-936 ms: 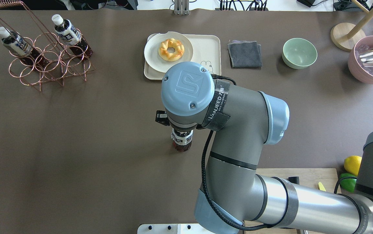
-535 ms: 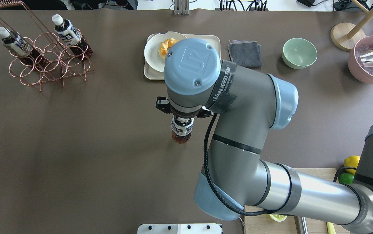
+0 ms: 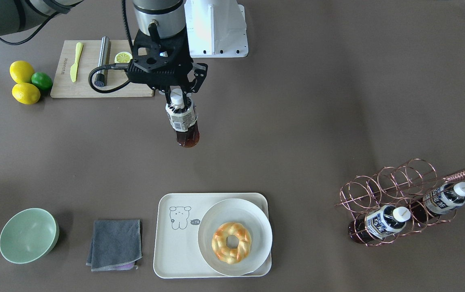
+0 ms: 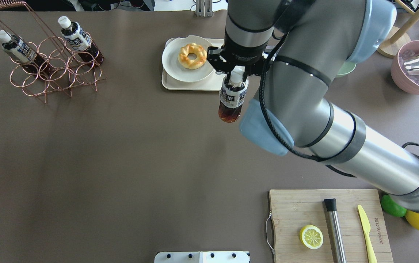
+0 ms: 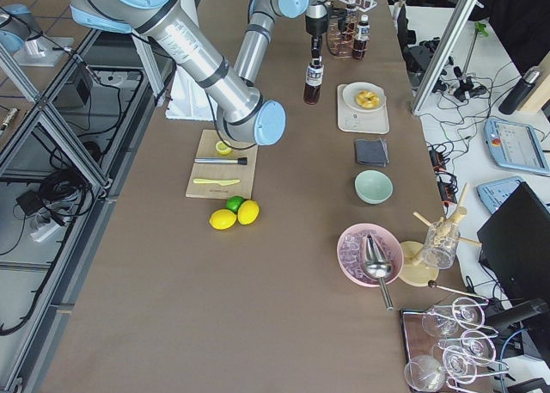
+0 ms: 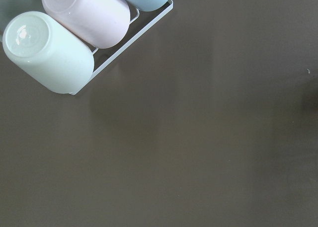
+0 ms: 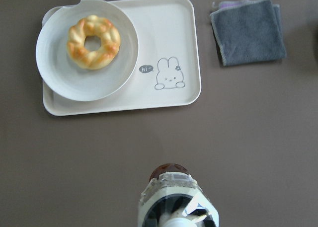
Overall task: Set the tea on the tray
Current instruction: 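Lift and carry the tea bottle with the right gripper onto the white tray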
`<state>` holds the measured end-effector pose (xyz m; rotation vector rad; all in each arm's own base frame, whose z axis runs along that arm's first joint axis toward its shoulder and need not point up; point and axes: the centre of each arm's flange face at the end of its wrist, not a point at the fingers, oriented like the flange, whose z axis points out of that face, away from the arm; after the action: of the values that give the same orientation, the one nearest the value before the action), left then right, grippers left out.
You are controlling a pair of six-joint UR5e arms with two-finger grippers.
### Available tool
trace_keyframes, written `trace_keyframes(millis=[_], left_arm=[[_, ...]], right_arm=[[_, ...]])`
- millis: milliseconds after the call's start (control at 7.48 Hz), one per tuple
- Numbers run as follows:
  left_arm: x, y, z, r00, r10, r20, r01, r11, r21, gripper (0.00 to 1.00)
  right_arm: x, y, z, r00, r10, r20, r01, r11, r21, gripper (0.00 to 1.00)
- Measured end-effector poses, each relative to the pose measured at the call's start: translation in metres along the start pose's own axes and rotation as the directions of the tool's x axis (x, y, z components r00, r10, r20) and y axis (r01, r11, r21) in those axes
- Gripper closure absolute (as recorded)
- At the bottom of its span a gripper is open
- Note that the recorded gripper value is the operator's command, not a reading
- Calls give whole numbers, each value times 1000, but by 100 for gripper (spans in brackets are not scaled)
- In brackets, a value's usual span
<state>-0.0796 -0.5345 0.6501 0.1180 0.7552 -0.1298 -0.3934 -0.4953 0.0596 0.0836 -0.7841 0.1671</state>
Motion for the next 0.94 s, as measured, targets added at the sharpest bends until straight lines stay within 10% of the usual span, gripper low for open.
trace_keyframes(millis=[535, 936], left_arm=[[9, -8, -3, 1000, 14, -3, -14, 1000, 8, 2], [16, -14, 0, 1000, 25, -4, -25, 1000, 3, 2]], right_arm=[[25, -163, 25, 1000, -15, -26, 15, 999, 29, 100], [12, -213, 67, 1000, -12, -26, 13, 999, 41, 100]])
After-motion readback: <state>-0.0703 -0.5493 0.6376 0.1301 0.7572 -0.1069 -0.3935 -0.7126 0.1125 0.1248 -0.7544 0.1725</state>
